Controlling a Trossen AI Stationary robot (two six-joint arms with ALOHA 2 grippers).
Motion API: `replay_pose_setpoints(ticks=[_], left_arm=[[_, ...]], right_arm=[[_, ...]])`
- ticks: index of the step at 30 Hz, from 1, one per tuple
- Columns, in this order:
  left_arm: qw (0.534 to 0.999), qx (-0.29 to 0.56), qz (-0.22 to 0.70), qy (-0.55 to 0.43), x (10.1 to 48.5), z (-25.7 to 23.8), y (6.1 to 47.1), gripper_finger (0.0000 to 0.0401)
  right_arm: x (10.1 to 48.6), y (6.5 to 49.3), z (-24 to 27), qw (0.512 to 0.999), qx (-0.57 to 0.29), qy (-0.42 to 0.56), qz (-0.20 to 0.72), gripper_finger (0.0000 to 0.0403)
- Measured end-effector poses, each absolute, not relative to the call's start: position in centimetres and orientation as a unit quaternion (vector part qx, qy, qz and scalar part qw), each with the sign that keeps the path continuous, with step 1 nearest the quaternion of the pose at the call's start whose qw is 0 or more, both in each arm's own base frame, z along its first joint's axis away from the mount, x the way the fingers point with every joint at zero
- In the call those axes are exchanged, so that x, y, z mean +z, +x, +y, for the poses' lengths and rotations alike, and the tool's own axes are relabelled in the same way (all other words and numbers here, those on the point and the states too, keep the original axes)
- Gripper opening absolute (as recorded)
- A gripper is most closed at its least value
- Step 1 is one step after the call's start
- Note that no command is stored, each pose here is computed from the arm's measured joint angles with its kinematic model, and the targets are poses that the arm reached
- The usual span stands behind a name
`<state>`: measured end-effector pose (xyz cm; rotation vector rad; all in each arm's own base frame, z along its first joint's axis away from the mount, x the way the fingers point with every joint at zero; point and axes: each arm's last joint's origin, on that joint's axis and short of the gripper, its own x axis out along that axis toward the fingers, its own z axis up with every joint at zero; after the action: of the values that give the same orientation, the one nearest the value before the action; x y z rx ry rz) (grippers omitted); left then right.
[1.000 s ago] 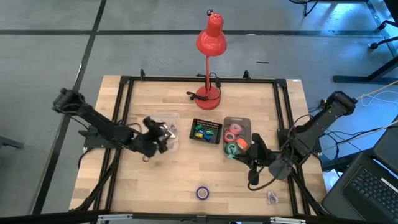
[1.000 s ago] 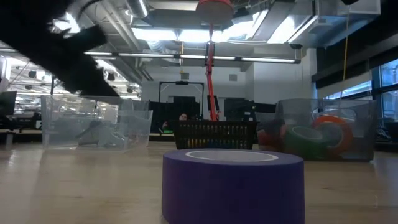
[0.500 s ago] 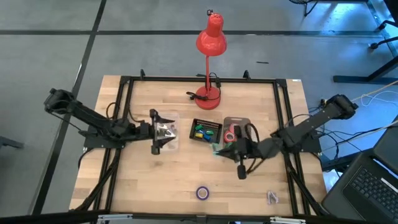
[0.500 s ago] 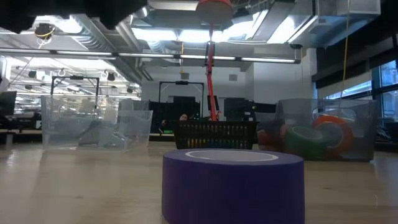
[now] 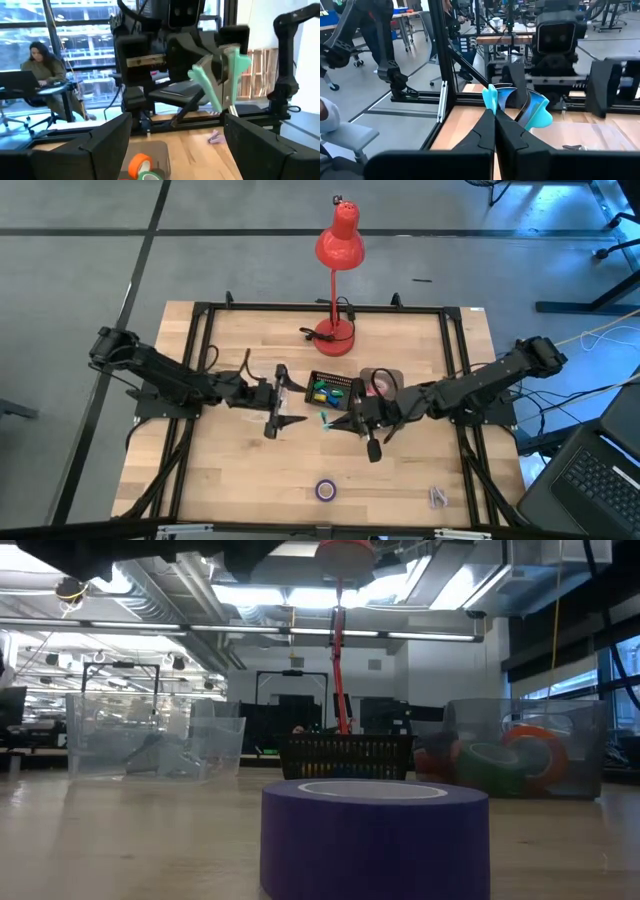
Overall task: Pick and place Stapler, Stapler remover, tape
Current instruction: Put the blue staple remover into the transparent bin
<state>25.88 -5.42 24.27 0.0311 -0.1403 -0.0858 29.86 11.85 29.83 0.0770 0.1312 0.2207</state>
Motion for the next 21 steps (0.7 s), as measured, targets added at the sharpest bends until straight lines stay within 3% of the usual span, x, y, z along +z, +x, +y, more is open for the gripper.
replay_pose_setpoints(ticks=[21], left_arm=[[0.989,-0.105,-0.097,-0.034,25.4,-6.8,28.8,0.0306]], right_arm=[[29.7,29.8,11.8,0.991,0.110,0.030,0.070,0.0000]])
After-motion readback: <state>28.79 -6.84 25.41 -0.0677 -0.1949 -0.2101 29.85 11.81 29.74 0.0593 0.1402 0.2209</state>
